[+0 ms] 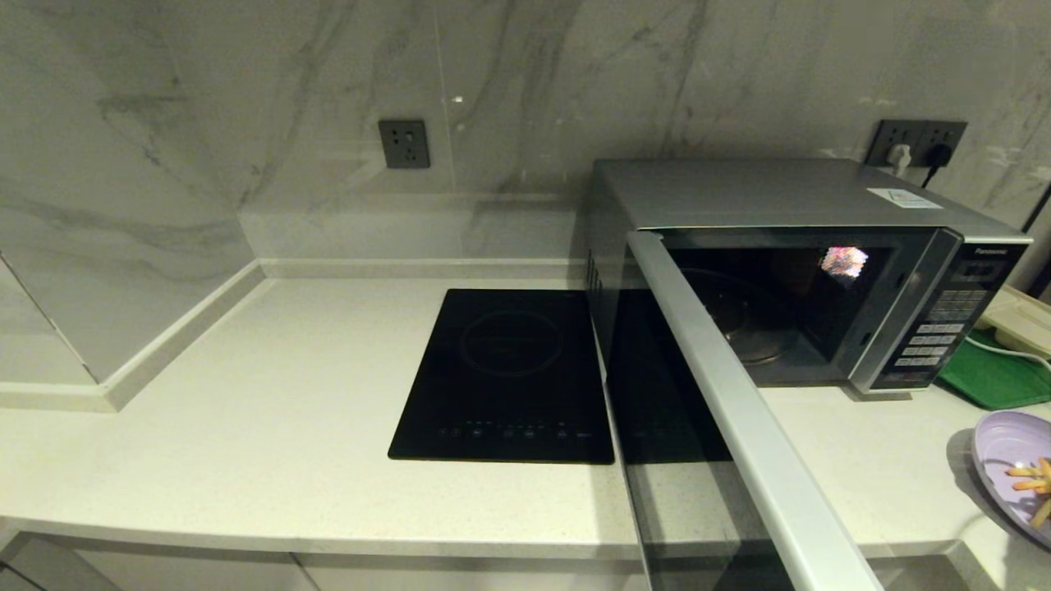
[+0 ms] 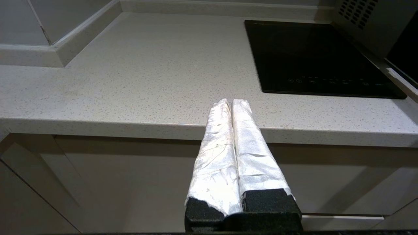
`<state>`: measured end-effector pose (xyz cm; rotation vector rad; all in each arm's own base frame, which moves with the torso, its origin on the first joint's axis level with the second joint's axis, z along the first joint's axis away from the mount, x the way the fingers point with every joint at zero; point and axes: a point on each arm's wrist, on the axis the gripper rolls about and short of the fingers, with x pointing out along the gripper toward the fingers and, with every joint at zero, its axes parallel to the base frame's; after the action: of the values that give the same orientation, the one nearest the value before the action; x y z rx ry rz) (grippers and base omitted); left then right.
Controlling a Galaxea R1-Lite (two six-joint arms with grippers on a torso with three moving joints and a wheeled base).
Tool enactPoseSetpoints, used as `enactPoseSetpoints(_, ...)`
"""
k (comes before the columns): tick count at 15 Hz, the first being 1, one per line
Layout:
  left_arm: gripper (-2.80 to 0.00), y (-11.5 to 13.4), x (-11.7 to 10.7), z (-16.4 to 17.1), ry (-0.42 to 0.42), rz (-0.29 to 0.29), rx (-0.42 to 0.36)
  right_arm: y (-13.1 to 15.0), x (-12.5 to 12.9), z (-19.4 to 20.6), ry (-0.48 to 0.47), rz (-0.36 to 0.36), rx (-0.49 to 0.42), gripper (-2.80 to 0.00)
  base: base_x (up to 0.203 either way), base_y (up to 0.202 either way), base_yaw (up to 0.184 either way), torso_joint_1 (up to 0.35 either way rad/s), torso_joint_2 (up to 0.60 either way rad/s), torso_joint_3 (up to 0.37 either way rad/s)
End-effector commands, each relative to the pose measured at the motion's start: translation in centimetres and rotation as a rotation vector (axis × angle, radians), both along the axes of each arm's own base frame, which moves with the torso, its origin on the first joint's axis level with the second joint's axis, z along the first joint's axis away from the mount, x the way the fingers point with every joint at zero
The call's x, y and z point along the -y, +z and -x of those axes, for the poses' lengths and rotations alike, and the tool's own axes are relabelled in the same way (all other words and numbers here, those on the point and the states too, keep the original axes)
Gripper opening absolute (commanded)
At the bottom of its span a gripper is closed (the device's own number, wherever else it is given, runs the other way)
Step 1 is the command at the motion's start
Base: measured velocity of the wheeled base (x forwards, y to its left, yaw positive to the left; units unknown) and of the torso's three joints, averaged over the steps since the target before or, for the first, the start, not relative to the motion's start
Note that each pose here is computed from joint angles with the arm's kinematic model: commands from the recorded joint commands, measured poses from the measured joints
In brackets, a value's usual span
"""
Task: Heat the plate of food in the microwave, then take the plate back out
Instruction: Put the plate in the microwave oven
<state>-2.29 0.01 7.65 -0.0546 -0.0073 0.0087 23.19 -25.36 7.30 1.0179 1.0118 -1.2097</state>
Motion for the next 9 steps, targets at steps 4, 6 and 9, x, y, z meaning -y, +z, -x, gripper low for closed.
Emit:
enactPoseSetpoints(4,-2.8,0.0,0.0,0.0,0.0,0.001,0.001,1.6,-0.3,0.1,0.034,0.019,0.05,-2.8,0.0,0.0,0.0,0.0,0.0,0.0)
enactPoseSetpoints(6,-2.8,0.0,0.0,0.0,0.0,0.001,0.001,1.8,-0.4,0.2,0.051,0.012,0.06,-2.8,0.0,0.0,0.0,0.0,0.0,0.0)
enactPoseSetpoints(9,-2.8,0.0,0.0,0.0,0.0,0.001,0.001,2.2,-0.6,0.2,0.062,0.008,0.08,-2.8,0.0,0.0,0.0,0.0,0.0,0.0)
